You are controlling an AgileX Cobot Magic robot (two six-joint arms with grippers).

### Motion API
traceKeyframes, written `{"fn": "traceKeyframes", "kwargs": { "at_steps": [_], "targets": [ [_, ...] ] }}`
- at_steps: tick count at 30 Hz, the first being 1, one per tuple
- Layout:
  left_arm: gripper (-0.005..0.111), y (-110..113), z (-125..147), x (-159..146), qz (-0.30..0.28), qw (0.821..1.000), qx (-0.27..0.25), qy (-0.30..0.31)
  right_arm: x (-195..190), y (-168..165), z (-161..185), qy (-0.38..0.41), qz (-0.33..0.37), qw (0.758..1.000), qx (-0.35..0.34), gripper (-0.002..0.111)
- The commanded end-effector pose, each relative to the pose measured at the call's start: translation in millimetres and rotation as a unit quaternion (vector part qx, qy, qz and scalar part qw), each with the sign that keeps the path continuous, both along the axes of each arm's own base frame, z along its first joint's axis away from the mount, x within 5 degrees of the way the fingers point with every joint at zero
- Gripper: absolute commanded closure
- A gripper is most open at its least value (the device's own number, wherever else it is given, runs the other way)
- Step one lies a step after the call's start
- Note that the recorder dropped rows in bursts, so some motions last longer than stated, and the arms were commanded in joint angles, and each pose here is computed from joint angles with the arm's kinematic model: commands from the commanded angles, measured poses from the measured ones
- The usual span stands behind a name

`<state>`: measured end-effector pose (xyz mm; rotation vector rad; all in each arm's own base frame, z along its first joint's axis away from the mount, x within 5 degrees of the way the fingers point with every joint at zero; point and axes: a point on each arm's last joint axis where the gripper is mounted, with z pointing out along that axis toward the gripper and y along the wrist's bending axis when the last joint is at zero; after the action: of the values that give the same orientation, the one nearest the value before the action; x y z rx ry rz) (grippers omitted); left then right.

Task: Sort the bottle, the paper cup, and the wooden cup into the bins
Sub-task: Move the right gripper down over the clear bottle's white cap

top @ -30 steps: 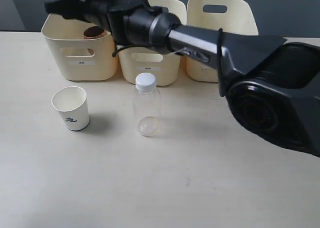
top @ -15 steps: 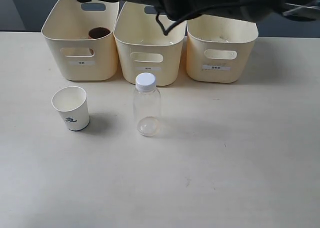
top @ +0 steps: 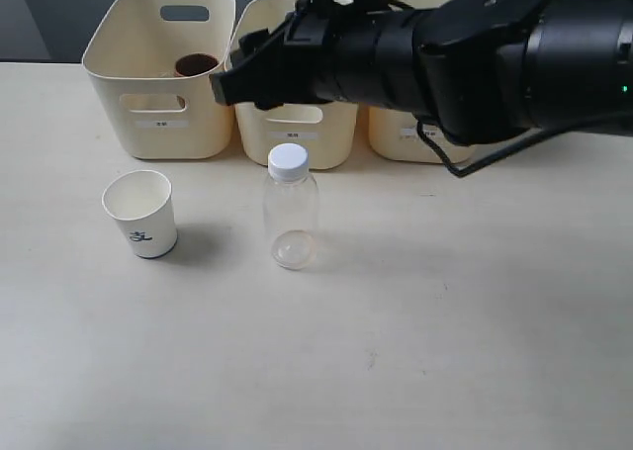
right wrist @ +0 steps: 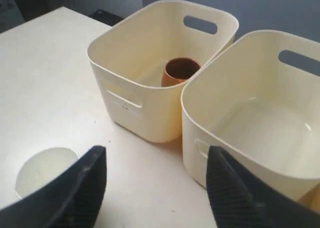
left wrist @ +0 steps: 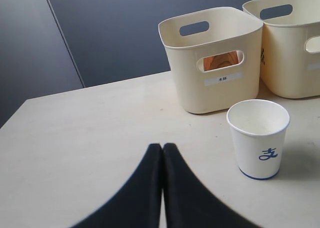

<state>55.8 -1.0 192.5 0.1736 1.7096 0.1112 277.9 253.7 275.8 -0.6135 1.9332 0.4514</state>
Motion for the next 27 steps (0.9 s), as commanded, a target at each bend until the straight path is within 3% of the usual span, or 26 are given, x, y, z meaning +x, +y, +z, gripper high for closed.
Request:
{"fn": "traceKeyframes", "kwargs": {
  "at_steps": [1,19,27],
  "targets": [
    [0.107,0,0,0,-0.001,1.000,0.002,-0.004,-2,-9,-11,0.003,-0.015,1.000,-0.021,0.051],
    [0.107,0,0,0,-0.001,1.000,0.002,-0.004,-11,-2,-16,0.036,0.036,0.999,-0.009,0.051],
    [0.107,0,0,0,-0.001,1.000,0.002,-0.004,-5,3,-38,0.057,0.033,0.997,-0.029,0.051]
  ]
}}
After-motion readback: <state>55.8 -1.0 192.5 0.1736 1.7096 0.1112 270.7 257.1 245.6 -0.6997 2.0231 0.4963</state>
